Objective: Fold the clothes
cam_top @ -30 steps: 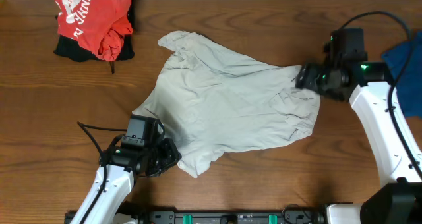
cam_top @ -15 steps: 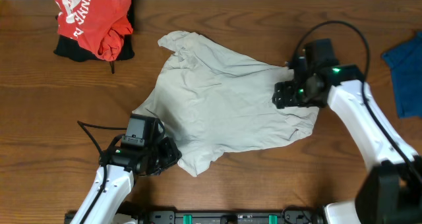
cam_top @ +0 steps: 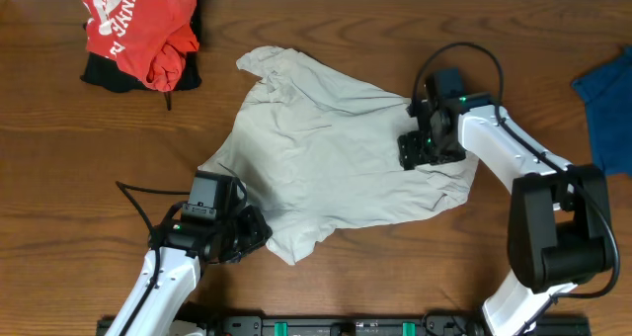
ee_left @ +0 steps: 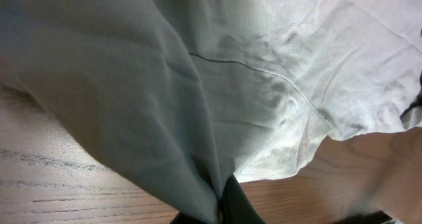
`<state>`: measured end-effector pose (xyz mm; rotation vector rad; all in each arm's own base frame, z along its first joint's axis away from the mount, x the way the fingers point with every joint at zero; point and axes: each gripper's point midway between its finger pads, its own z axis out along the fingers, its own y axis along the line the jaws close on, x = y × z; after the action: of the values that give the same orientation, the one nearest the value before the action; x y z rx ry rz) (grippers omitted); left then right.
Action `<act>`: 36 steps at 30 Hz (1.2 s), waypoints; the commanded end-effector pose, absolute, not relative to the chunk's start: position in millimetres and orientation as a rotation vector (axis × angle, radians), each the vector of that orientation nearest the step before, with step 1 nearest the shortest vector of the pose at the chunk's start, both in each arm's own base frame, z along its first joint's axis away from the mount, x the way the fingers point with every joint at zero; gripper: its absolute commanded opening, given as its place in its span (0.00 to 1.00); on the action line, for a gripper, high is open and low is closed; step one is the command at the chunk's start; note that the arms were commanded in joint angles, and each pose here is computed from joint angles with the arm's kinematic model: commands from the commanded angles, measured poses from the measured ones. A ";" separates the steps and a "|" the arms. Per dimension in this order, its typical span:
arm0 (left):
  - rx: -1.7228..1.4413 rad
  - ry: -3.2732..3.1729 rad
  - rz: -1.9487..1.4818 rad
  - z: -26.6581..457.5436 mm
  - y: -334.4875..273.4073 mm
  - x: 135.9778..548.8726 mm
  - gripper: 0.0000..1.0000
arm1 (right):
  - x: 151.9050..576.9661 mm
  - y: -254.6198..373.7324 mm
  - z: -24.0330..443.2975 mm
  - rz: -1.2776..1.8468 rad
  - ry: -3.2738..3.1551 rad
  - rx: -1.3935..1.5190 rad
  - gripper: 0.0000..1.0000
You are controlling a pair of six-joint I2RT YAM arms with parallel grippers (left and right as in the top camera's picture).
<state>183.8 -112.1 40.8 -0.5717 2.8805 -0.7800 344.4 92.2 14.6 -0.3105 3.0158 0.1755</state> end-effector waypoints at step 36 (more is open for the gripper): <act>-0.545 2.855 -0.781 48.0 -112.6 190.7 0.06 | 338.0 100.3 1.5 0.176 3.025 -0.404 0.49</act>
<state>183.8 -112.1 40.8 -0.5717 2.8805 -0.7800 344.2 96.1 7.0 -0.3670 3.0091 0.1698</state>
